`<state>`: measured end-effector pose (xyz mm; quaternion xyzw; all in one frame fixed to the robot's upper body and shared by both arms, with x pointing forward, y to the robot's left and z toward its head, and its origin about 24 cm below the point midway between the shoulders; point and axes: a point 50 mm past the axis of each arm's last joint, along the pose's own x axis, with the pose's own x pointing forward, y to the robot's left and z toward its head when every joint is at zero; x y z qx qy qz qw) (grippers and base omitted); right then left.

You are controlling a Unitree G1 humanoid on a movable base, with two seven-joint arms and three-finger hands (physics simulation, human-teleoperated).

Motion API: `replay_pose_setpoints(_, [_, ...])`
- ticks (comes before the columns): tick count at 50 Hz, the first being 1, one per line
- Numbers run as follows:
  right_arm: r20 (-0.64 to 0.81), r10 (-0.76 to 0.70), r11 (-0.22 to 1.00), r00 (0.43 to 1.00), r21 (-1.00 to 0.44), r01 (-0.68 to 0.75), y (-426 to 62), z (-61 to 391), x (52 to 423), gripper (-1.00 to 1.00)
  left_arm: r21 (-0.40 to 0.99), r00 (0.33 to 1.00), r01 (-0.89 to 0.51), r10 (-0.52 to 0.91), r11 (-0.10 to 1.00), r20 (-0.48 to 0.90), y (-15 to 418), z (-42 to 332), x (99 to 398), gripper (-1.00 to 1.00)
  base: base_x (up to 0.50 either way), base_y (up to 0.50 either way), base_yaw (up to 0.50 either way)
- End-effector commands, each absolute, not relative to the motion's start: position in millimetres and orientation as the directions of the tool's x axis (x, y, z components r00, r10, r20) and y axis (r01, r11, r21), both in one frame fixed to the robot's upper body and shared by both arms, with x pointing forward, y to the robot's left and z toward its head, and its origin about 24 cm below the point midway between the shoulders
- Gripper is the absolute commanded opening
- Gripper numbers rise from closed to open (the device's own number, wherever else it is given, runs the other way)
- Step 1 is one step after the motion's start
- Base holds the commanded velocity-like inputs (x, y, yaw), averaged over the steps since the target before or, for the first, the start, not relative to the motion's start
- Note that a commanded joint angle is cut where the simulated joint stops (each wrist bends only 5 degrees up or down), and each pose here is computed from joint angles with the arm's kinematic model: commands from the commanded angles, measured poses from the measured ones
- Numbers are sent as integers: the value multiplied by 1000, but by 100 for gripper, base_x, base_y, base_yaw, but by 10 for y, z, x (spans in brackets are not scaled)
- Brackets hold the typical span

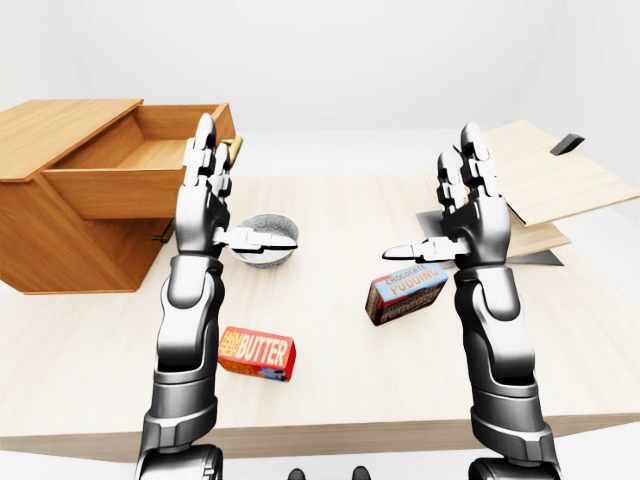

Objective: Close the top drawer of the cabinet.

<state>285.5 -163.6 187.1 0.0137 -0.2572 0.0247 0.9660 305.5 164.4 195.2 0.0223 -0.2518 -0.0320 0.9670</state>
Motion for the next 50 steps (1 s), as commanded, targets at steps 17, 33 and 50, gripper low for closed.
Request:
replay_pose_setpoints(17, [502,44,998,864,9,-56,-1636,1878,2841,100,348,958,-103,-1,932,288,1806,1685,3498,100,0,0,0])
replay_pose_setpoints(33, [487,44,998,872,8,-55,-1634,1839,2855,100,494,950,-293,193,819,245,2060,1650,3753,100,0,0,0])
replay_pose_setpoints(50, [481,46,998,875,4,-55,-1653,1821,2847,100,594,895,-442,374,673,242,2449,1635,3830,100,0,0,0])
